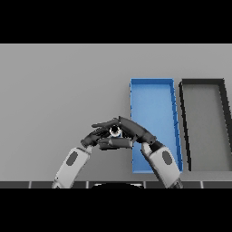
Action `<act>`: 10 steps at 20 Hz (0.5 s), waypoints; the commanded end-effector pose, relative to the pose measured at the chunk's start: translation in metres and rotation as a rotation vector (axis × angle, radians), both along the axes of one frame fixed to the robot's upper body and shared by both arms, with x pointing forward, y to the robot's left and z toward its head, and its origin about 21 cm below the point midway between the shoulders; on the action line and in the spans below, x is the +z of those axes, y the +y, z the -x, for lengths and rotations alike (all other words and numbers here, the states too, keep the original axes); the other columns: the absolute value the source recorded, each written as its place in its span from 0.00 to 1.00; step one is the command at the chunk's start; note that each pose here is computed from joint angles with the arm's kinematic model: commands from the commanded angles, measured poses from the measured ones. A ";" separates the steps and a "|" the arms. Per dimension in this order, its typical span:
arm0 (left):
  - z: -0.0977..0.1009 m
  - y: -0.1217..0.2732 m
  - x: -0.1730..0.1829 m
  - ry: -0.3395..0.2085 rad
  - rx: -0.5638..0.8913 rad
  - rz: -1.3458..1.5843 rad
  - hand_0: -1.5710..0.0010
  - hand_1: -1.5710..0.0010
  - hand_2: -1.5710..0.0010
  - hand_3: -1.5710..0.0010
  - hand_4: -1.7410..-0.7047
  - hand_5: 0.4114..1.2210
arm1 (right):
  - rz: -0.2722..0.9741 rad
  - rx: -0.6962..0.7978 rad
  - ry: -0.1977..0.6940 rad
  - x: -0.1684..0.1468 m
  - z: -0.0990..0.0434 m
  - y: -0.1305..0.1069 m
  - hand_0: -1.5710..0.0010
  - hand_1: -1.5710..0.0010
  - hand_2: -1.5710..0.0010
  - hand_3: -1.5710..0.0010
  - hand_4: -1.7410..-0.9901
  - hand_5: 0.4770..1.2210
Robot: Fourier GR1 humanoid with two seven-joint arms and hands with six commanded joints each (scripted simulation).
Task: Pick up the blue pipe and place it into the blue bin.
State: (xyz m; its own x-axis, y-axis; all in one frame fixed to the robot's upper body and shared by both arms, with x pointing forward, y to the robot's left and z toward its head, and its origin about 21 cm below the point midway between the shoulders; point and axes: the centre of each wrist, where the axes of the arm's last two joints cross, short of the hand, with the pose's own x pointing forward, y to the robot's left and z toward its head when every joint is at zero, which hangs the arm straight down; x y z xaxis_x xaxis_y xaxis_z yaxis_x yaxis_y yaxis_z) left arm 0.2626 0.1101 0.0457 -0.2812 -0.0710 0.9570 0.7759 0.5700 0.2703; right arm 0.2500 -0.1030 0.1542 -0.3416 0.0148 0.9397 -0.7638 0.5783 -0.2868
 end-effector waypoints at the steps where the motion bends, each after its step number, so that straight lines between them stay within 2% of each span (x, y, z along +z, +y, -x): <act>1: 0.001 0.002 0.001 0.011 0.006 -0.010 0.75 0.77 0.78 0.82 0.59 0.80 | -0.011 0.000 -0.006 0.000 0.001 0.001 0.00 0.00 0.00 0.00 0.32 0.99; 4: 0.001 0.004 -0.004 0.058 0.033 -0.066 0.87 0.88 0.89 0.91 0.68 0.54 | -0.041 -0.005 -0.028 0.002 -0.001 0.003 0.00 0.00 0.00 0.00 0.32 1.00; 6: 0.000 0.002 -0.005 0.062 0.040 -0.068 0.92 0.93 0.93 0.94 0.72 0.39 | -0.047 -0.012 -0.041 0.001 -0.001 0.001 0.00 0.00 0.00 0.00 0.32 1.00; 7: -0.001 0.005 -0.005 0.058 0.043 -0.060 0.94 0.94 0.94 0.95 0.74 0.33 | -0.049 -0.006 -0.043 0.002 0.001 0.001 0.00 0.00 0.00 0.00 0.32 1.00; 10: 0.001 0.001 -0.009 0.112 0.064 -0.074 0.97 0.97 0.97 0.98 0.74 0.21 | -0.058 0.007 -0.044 0.003 0.000 0.004 0.00 0.00 0.00 0.00 0.32 1.00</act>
